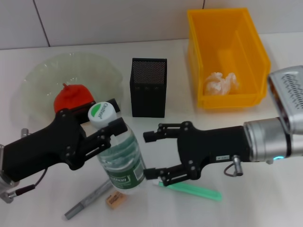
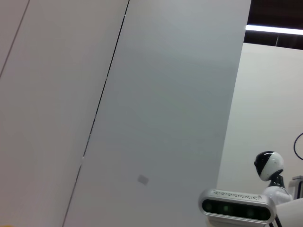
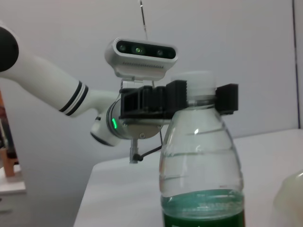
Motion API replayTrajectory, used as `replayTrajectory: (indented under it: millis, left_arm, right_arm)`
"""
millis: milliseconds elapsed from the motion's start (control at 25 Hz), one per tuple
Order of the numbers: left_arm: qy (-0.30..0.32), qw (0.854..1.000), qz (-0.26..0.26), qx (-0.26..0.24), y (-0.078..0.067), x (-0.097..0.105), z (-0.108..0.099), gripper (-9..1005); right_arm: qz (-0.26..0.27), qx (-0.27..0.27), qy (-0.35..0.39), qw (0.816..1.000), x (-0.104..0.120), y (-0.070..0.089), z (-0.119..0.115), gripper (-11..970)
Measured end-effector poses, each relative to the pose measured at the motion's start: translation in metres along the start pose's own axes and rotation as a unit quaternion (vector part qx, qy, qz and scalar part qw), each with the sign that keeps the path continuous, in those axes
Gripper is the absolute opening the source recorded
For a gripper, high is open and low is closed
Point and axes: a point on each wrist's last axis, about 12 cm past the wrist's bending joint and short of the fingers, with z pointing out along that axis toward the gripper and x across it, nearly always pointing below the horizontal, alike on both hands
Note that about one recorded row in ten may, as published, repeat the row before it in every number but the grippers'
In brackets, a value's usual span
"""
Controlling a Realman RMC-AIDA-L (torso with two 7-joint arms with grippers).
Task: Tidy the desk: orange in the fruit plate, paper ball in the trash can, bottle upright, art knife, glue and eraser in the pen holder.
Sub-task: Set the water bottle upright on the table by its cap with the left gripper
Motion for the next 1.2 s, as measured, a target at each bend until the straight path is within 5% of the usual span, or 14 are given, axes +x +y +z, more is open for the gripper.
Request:
replayTrajectory:
  millis: [360, 680, 1200]
  left_arm:
    - [-0.001, 0.999, 0.020, -0.026, 0.004, -0.006, -0.013, 433]
    - [-0.007, 0.993, 0.066, -0.101, 0.009, -0.010, -0.038, 433]
    - [0.022, 0.978, 0.136, -0.155, 0.007, -0.009, -0.060, 433]
  right_arm:
    - [0.014, 0.064, -0.053, 0.996, 0.007, 0.007, -0.034, 832]
    - [-0.005, 0.152, -0.091, 0.984, 0.032, 0.028, -0.069, 832]
    - [0.001, 0.195, -0.108, 0.975, 0.040, 0.031, -0.080, 831]
